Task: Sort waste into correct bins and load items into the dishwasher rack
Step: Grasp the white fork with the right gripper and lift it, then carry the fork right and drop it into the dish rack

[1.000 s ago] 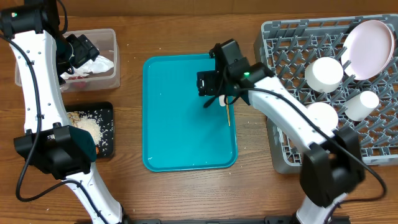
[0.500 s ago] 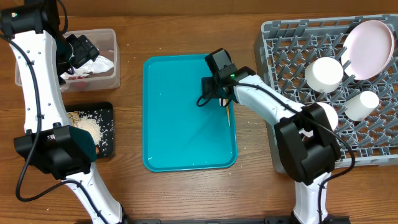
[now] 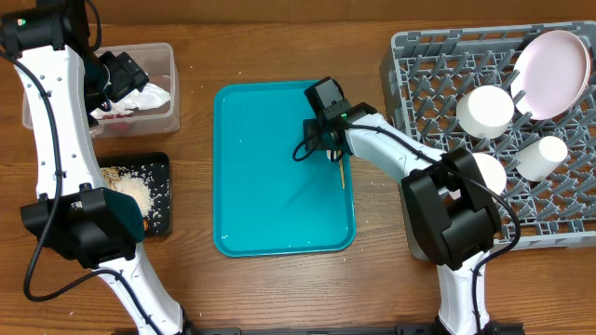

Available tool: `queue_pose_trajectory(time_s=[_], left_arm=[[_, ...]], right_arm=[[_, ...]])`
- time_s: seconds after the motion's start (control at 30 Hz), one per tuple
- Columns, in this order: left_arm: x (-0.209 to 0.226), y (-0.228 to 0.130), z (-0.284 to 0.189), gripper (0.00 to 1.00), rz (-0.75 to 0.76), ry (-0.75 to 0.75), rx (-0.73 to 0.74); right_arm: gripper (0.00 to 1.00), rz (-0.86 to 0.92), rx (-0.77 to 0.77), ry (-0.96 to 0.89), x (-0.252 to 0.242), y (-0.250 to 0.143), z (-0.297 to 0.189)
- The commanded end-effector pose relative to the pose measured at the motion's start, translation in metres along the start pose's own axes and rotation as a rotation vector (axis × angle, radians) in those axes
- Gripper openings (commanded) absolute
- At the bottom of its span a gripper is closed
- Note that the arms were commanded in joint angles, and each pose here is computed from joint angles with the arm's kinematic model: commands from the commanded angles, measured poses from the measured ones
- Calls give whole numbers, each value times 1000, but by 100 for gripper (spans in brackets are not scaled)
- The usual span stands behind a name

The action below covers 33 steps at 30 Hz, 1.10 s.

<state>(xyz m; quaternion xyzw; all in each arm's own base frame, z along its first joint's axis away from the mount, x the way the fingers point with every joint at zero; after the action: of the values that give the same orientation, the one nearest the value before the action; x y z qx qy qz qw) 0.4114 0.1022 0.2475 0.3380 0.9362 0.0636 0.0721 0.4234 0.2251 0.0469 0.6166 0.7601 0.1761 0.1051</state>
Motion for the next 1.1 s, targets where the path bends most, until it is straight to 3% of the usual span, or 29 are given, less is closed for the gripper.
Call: queue_pose_trajectory(time_s=[0.0, 0.23, 0.33, 0.77, 0.97, 1.07], left_arm=[[-1, -2, 1, 100, 5, 6, -1], [-1, -2, 1, 100, 5, 7, 2], [-1, -2, 1, 100, 5, 8, 2], [0, -3, 1, 100, 5, 12, 7], [0, -3, 1, 100, 5, 13, 8], [1, -3, 1, 100, 5, 15, 5]], right_arm=[[50, 8, 26, 19, 2, -3, 5], [11, 31, 114, 18, 1, -21, 4], [4, 35, 165, 79, 8, -28, 0], [4, 63, 206, 211, 20, 5, -69], [4, 54, 45, 204, -33, 63, -154], [4, 33, -49, 166, -88, 84, -192]])
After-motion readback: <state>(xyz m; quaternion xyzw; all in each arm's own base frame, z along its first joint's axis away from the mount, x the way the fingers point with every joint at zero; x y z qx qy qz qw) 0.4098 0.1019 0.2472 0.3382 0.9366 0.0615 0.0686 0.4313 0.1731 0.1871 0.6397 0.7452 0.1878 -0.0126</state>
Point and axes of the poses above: each gripper's point midway between its finger pads, its own z axis out along the fingers, its own x axis along the line the jaws close on, y = z × x, the point moved 4 cm from there along -z, back along the fingers, and after that the axes turned 7 degrees about -z, right-handed, at the moved point
